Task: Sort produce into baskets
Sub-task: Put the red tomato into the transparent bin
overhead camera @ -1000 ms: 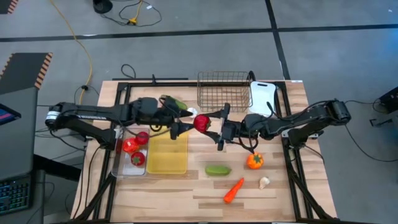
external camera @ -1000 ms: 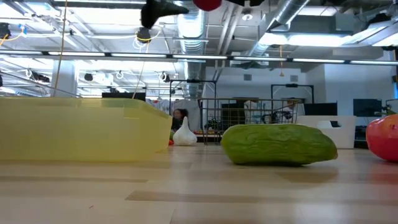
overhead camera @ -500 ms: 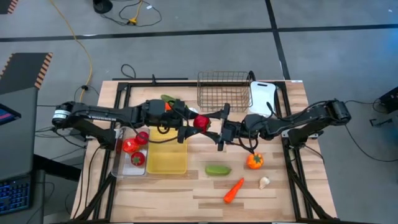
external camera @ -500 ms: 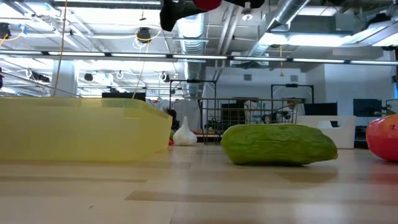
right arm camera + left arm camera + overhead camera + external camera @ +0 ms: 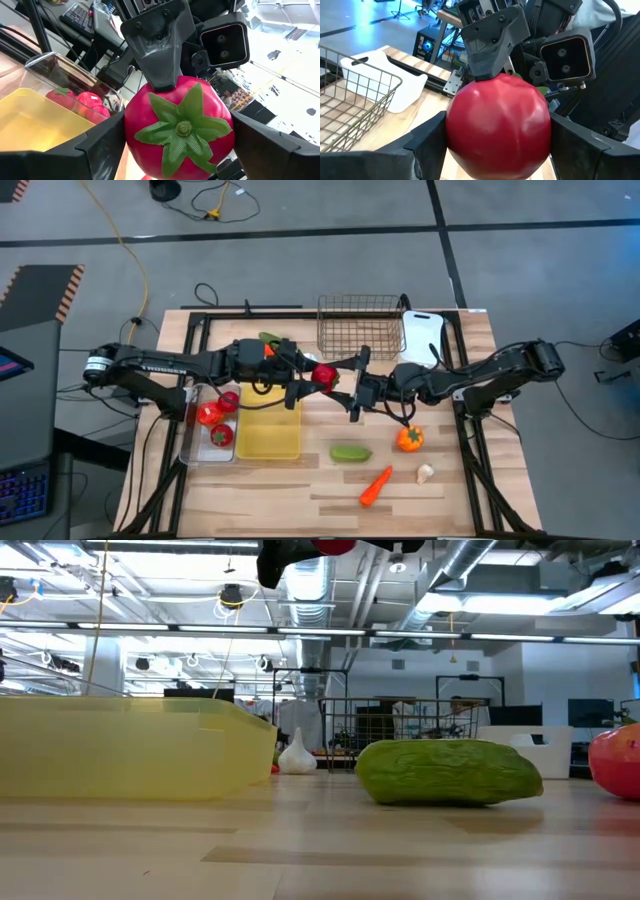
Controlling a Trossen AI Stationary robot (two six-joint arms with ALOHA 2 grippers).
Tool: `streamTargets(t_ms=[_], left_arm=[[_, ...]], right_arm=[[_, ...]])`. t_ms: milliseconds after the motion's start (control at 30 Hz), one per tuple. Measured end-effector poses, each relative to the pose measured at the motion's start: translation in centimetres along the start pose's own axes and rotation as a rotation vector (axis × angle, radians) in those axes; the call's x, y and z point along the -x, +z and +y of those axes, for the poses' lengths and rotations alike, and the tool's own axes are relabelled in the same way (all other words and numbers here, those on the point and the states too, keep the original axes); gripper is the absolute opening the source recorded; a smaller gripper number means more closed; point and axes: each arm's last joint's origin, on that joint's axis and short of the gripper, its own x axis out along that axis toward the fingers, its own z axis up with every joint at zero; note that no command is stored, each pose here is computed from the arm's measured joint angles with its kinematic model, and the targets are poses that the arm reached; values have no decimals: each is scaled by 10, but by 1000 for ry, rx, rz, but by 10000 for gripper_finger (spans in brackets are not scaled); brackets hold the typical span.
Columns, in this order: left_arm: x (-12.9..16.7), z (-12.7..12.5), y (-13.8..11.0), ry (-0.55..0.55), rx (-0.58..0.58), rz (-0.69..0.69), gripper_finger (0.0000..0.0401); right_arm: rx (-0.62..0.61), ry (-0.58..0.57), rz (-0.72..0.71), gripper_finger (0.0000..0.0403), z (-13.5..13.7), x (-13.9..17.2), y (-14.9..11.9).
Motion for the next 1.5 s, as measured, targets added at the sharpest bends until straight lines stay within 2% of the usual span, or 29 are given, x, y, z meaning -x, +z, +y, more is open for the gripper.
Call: streamTargets(t_ms=[333,567,733,900,1033,1233,1500], left_arm=[[0,1,0,3,-1,-1,281],[1,10,-2,50,6,44,281],[2,19,-6,103,13,110,281],[5,29,-13,180,23,196,281],[12,38,-23,253,60,323,281],[37,44,-32,284,187,542,281],[92,41,-53,395,447,991,281]], right_arm=[[2,7,7,358,1,0,-1],[-14,42,53,358,4,0,-5],[-99,91,138,358,8,1,-14],[-176,156,294,358,13,3,-32],[-199,206,417,358,17,7,-45],[-223,266,596,358,21,15,-62],[-248,301,744,358,24,24,-74]])
